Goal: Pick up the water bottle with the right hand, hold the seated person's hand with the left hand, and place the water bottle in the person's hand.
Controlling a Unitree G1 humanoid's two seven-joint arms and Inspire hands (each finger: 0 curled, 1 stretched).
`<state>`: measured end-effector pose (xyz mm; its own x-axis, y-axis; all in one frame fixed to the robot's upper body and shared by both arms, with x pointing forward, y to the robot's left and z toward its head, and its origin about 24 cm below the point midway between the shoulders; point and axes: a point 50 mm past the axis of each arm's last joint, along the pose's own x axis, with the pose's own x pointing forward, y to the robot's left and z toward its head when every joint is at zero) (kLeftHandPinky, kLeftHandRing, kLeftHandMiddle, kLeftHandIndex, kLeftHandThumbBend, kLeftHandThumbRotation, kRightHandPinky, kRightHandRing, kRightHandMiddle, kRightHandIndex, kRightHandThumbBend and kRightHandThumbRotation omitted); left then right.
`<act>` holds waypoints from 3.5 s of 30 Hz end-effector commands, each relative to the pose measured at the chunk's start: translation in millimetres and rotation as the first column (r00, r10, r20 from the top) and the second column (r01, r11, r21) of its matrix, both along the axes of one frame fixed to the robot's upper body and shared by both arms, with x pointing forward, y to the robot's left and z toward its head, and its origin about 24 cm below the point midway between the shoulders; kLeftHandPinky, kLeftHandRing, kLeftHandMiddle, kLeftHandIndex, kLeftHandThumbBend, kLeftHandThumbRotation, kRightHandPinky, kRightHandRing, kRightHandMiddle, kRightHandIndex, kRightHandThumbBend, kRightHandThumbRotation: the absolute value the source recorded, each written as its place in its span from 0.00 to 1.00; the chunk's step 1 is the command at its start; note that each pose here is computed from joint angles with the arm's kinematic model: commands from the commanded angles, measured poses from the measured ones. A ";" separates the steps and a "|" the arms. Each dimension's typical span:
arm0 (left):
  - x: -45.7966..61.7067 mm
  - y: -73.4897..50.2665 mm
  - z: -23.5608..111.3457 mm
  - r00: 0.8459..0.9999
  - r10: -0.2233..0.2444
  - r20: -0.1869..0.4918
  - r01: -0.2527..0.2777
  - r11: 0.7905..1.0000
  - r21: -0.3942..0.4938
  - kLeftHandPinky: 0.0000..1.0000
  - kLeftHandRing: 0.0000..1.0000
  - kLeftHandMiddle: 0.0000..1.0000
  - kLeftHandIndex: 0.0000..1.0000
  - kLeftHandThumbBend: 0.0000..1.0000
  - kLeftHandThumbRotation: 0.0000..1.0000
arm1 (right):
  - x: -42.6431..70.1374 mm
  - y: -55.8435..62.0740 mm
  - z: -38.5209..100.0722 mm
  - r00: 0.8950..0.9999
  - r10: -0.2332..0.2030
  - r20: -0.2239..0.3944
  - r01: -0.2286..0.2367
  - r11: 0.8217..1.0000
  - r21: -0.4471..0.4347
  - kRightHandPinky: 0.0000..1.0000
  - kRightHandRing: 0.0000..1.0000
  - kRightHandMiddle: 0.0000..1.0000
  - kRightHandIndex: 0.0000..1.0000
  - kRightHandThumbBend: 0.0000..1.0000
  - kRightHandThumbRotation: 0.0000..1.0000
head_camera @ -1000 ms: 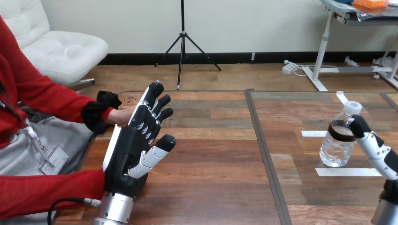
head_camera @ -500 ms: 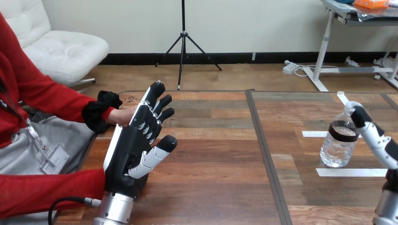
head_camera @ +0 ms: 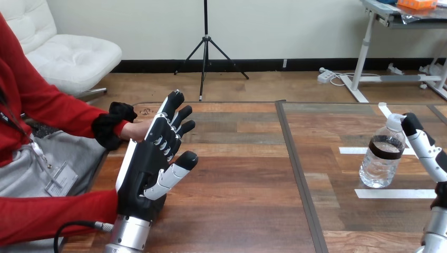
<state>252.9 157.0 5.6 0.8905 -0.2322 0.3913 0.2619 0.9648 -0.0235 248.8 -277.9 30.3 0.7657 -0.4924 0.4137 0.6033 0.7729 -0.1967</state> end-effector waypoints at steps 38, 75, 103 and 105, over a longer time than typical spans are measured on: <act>16.6 -7.6 24.3 0.994 -0.023 0.111 0.023 1.000 -0.004 0.87 0.93 0.97 0.94 1.00 0.61 | 48.7 0.1 -13.5 0.951 -0.008 -0.308 0.010 1.000 0.005 0.93 0.99 1.00 1.00 1.00 0.67; 13.7 -12.9 22.9 0.993 -0.036 0.109 0.037 0.999 -0.004 0.88 0.94 0.97 0.95 1.00 0.62 | 54.9 12.5 -26.4 0.908 0.055 -0.415 -0.035 0.998 0.055 0.84 0.99 1.00 1.00 1.00 0.65; 11.5 -20.6 23.3 0.992 -0.055 0.114 0.058 0.998 -0.022 0.88 0.93 0.96 0.94 1.00 0.61 | 57.3 20.9 -36.7 0.863 0.049 -0.502 -0.022 0.998 0.060 0.78 0.93 0.97 1.00 1.00 0.63; 11.1 -21.0 23.3 0.992 -0.057 0.115 0.060 0.998 -0.022 0.88 0.93 0.96 0.94 1.00 0.61 | 57.3 21.1 -37.1 0.861 0.049 -0.506 -0.021 0.998 0.060 0.79 0.94 0.98 1.00 1.00 0.63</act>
